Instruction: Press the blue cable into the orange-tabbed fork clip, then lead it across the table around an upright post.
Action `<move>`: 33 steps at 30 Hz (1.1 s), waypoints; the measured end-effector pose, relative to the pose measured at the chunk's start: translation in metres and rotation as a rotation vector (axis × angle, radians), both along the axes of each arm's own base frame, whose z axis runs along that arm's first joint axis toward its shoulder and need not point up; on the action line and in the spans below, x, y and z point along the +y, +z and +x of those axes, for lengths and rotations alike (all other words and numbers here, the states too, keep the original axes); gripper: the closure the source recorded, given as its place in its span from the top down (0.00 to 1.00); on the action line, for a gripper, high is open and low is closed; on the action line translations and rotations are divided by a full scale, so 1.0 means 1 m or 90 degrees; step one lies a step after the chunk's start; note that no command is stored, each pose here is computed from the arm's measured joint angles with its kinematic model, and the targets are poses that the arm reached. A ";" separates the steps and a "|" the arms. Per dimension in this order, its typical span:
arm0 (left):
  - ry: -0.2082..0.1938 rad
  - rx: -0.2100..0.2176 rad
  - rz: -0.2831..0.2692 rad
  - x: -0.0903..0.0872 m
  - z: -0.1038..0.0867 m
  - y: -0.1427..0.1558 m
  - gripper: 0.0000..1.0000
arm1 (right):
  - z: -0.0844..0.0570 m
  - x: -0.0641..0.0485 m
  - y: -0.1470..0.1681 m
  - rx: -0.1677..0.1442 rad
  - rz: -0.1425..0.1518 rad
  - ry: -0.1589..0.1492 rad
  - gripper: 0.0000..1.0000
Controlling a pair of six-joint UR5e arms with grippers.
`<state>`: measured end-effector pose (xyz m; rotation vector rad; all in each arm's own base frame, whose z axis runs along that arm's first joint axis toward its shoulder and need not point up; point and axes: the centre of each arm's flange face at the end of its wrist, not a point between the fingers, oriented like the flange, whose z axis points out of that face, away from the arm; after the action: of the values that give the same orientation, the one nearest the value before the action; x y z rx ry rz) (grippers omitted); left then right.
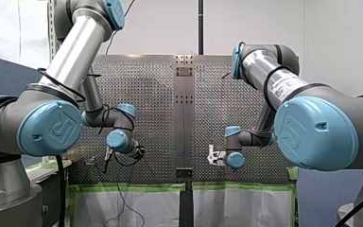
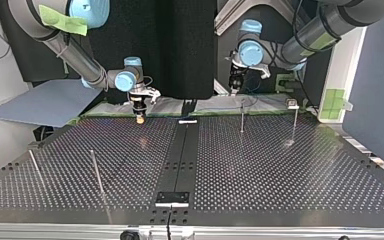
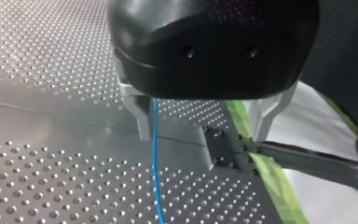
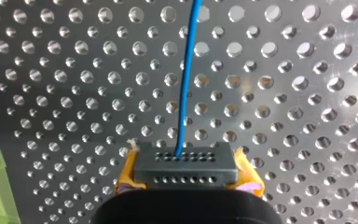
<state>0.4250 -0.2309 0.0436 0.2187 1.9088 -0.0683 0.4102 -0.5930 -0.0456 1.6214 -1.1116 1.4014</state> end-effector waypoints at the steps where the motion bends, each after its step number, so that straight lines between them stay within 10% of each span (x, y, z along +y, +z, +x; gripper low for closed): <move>1: 0.002 -0.001 -0.001 -0.001 0.002 -0.001 1.00 | 0.000 0.000 0.000 0.000 0.000 0.000 0.00; 33: 0.023 -0.017 0.035 -0.054 0.060 -0.021 1.00 | -0.001 -0.001 0.000 0.000 0.001 -0.001 0.00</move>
<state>0.4849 -0.2848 0.0230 0.2207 1.8886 0.0113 0.4088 -0.5938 -0.0456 1.6213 -1.1141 1.3990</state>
